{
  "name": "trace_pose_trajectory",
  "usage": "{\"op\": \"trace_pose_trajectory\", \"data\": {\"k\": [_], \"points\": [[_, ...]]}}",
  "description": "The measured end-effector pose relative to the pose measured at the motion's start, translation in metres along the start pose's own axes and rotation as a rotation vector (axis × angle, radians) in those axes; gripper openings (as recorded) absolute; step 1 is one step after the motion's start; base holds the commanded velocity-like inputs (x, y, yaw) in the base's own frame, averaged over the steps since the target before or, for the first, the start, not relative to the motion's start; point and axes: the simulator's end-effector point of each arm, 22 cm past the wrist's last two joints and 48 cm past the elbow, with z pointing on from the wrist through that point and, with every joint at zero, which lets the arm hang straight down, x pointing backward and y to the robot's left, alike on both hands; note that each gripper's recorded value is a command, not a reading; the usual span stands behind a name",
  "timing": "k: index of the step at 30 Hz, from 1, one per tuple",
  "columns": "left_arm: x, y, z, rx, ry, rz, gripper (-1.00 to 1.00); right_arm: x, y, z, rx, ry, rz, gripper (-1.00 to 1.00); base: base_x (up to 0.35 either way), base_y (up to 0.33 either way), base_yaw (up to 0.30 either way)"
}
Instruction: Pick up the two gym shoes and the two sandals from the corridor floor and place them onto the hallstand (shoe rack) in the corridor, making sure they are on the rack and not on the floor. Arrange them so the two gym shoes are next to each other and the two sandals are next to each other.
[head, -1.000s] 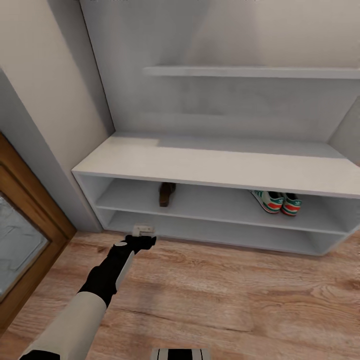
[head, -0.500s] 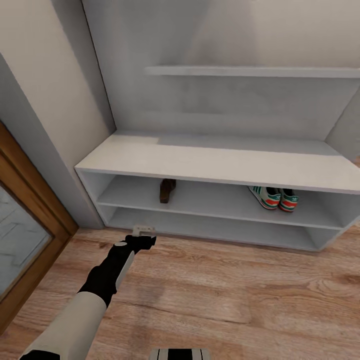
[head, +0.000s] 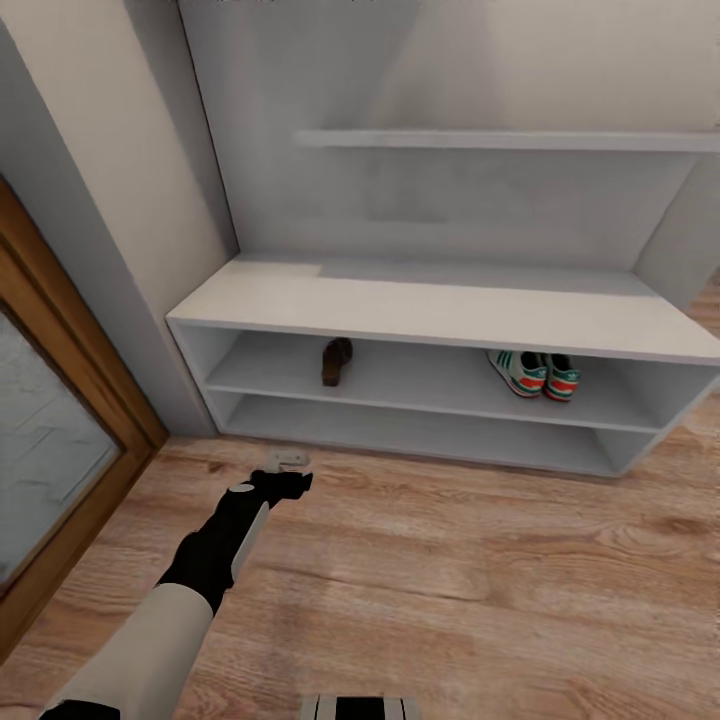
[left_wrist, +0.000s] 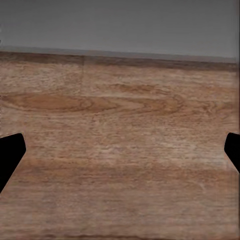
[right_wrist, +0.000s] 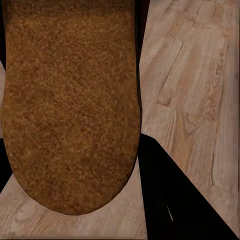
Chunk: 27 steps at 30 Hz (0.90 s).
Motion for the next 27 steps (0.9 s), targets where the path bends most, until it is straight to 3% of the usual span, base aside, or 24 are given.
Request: {"op": "trace_pose_trajectory", "data": {"k": [9,23,27], "points": [[0.000,0.000,0.000,0.000,0.000,0.001,1.00,0.001,0.001,0.000,-0.003,0.002,-0.002,-1.00,-0.178,0.000,0.000],[-0.001,0.000,0.000,0.000,-0.002,0.003,1.00,0.006,0.006,0.001,-0.012,0.012,-0.008,-1.00,-0.014,0.000,0.000],[0.001,0.000,0.000,0.001,0.000,0.004,1.00,0.021,0.012,0.003,-0.023,0.042,-0.010,-1.00,0.000,0.000,0.000]]}}
